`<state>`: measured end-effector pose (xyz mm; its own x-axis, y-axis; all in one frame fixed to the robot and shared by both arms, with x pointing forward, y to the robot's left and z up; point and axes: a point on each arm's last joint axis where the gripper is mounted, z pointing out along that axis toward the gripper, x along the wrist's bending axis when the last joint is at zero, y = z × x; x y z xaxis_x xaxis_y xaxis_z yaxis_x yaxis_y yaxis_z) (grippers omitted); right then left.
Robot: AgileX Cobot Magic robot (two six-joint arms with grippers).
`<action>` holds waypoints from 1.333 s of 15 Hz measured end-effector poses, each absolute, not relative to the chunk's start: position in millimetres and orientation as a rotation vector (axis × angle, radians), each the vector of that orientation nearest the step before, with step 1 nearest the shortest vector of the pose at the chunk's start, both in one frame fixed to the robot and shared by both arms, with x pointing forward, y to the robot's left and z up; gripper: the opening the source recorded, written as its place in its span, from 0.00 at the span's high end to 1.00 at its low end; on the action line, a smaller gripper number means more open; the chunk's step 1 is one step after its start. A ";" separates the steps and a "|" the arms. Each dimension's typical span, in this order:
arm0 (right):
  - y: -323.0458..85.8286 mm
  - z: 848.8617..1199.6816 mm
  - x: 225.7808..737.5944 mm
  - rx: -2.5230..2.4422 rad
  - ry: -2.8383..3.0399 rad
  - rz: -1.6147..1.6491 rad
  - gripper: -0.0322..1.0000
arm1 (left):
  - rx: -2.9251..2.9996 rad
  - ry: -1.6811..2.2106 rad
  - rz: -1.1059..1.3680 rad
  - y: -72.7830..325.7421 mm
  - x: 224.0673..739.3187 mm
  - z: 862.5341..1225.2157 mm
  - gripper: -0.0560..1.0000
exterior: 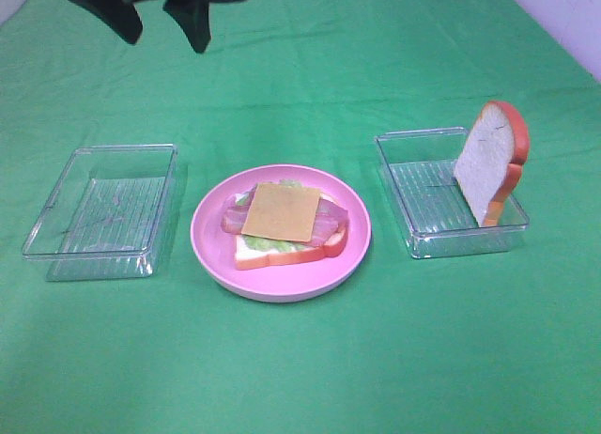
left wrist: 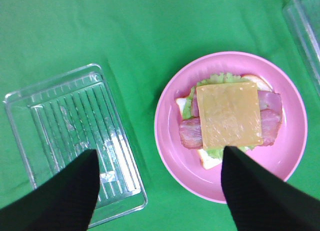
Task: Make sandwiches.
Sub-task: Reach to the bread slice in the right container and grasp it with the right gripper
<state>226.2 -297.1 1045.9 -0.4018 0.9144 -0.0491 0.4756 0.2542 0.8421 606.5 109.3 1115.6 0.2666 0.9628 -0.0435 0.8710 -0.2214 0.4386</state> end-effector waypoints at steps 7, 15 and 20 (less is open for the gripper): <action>-297.5 1045.8 226.3 1.257 1.982 1.041 0.21 | 2.140 1.626 0.366 169.2 495.4 1161.1 0.33; -300.8 1045.8 227.6 1.251 1.963 0.998 0.21 | 2.031 1.546 0.421 243.6 356.9 1119.0 0.33; -300.0 1045.8 227.3 1.253 1.968 1.010 0.21 | 1.865 1.421 0.500 280.0 288.3 1070.7 0.33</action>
<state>227.3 -300.0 1045.8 -0.3820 0.9207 -0.0796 0.4724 0.2685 0.8395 288.3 280.0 1070.7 0.3147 0.9415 -0.1203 0.6590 -0.1256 0.7415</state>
